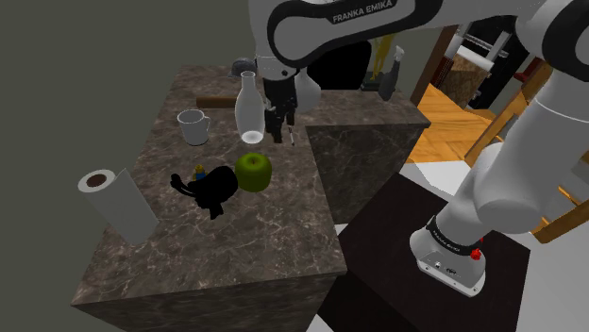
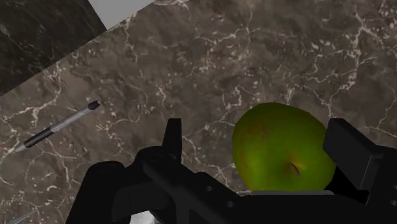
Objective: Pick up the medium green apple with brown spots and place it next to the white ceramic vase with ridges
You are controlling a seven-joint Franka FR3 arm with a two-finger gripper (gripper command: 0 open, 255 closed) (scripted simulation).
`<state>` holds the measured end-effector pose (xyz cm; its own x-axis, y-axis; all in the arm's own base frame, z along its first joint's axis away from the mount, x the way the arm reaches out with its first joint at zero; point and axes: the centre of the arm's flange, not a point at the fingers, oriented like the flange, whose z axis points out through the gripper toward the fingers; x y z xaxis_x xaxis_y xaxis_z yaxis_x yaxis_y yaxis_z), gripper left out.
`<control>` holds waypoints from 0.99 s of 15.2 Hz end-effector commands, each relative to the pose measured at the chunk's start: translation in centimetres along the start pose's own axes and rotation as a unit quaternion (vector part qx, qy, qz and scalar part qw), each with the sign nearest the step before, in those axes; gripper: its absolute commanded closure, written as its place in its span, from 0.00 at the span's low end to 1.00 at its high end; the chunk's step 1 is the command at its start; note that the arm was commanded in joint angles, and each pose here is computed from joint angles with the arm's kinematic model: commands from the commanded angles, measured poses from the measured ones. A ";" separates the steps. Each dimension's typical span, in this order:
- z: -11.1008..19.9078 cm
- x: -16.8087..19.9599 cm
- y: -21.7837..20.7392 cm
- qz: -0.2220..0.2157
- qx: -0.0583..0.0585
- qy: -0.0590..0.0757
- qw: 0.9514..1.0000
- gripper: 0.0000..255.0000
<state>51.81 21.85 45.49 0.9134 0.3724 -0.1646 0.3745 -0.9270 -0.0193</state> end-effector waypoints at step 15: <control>5.2 6.9 -6.0 -0.070 0.008 0.005 0.997 0.00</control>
<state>55.10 29.85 39.73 0.8538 0.4986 -0.1496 0.4960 -0.8664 -0.0573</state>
